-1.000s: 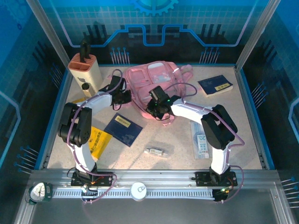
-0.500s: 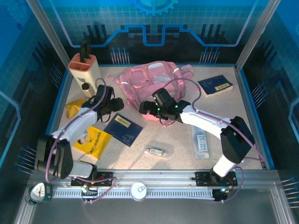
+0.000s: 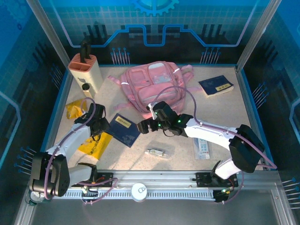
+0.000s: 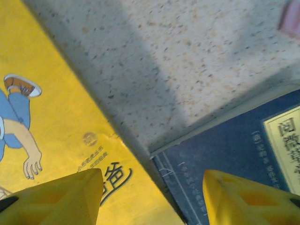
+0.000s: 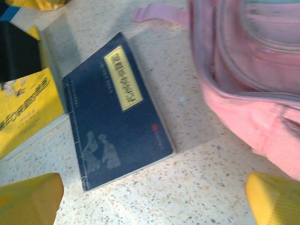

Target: Pack the student bag

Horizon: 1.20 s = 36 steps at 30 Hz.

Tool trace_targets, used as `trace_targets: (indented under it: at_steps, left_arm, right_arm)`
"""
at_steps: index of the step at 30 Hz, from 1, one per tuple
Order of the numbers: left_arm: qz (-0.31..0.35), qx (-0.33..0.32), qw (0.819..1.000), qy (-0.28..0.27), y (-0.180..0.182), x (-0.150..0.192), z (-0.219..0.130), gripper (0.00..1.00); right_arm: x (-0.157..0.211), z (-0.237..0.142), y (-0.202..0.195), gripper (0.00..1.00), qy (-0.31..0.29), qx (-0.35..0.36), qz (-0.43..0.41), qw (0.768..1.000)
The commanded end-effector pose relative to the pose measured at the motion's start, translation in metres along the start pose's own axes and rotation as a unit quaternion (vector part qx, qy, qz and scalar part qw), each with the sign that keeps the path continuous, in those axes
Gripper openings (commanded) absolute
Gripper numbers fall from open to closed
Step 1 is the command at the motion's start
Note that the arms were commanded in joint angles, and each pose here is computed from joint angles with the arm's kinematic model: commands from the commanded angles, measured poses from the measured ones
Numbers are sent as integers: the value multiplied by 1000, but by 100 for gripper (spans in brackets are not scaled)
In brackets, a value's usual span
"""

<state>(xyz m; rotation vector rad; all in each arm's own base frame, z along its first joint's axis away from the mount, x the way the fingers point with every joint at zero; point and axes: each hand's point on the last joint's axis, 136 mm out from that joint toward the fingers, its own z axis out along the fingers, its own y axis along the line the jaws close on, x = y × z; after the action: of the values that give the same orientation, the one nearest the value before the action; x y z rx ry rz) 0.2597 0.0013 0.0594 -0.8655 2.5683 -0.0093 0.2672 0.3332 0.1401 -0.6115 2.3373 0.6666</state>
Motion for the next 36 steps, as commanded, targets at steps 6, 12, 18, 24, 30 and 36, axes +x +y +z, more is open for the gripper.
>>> trace_targets:
  at_steps: [6, 12, 18, 24, 30, 36]
  left_arm:
    - [-24, 43, 998, 43, -6, 25, 11, 55]
    - [-23, 95, 992, 82, -20, 46, 16, 53]
    - [-9, 128, 986, 103, -38, 61, 13, 52]
    - [25, 176, 977, 120, -78, 81, 4, 51]
    - [60, 216, 965, 139, -105, 97, -9, 49]
    - [99, 209, 960, 157, -92, 115, -21, 50]
  right_arm:
    - [-9, -8, 23, 100, -21, -29, -52, 998]
    - [-6, -13, 18, 100, -23, -19, -52, 998]
    - [-4, -15, 12, 100, -19, -2, -55, 998]
    - [-10, -25, -10, 100, -26, 54, -37, 998]
    - [-9, -29, -23, 100, -14, 58, -14, 998]
    - [-9, -33, -29, 100, -5, 52, 2, 999]
